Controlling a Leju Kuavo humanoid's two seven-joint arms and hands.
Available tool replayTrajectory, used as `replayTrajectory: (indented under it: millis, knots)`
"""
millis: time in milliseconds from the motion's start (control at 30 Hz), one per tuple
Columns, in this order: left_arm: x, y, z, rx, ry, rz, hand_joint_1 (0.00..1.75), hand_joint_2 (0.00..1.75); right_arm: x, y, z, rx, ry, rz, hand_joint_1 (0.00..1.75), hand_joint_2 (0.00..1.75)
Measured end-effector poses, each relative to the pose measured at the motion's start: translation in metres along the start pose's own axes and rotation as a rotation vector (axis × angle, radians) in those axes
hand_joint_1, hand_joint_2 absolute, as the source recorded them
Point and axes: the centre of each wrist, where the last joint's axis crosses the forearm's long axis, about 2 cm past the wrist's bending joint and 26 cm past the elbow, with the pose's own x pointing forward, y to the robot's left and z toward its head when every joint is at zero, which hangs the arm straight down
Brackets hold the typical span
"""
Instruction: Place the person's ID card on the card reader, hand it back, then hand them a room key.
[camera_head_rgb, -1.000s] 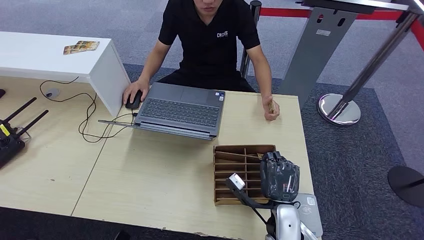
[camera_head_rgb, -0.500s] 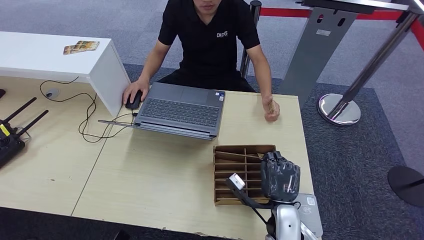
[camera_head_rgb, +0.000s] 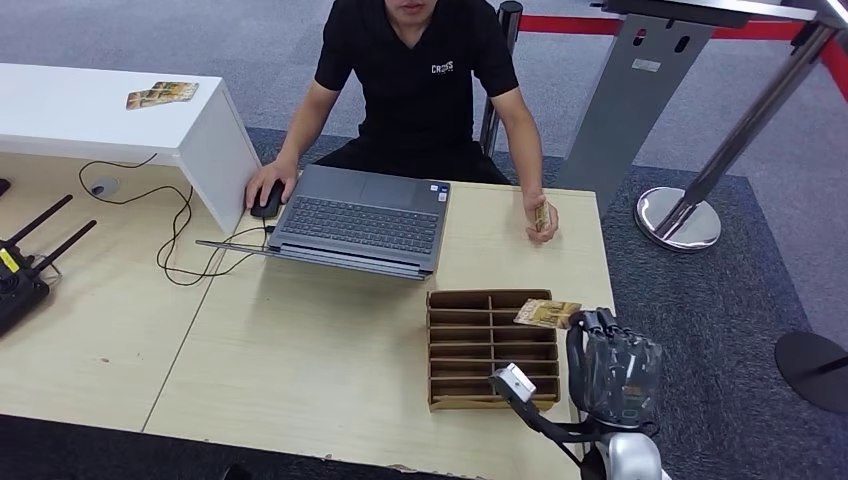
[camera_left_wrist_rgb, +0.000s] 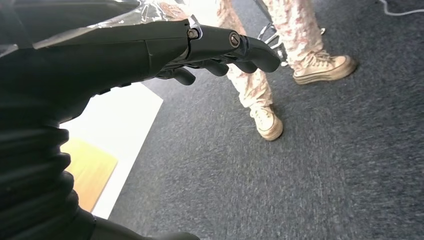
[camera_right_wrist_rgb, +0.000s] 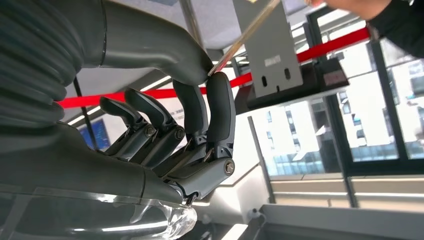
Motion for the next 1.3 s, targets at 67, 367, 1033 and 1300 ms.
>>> replayTrajectory:
  millis: [67, 367, 1033, 1300]
  knots:
    - [0.000, 0.000, 0.000, -0.002, 0.009, 0.006, 0.00, 1.75, -0.004, -0.008, -0.001, -0.023, -0.006, -0.001, 1.75, 1.75]
    - [0.003, -0.002, 0.004, 0.000, 0.024, 0.011, 0.00, 1.75, -0.017, -0.043, 0.000, -0.110, 0.016, -0.004, 1.75, 1.75]
    - [0.012, -0.002, 0.008, -0.024, 0.024, 0.062, 0.00, 1.75, 0.021, -0.054, -0.026, -0.208, 0.151, -0.150, 1.75, 1.75]
    - [0.014, -0.001, 0.008, -0.031, 0.026, 0.074, 0.00, 1.75, 0.044, -0.050, -0.032, -0.204, 0.102, -0.214, 1.75, 1.75]
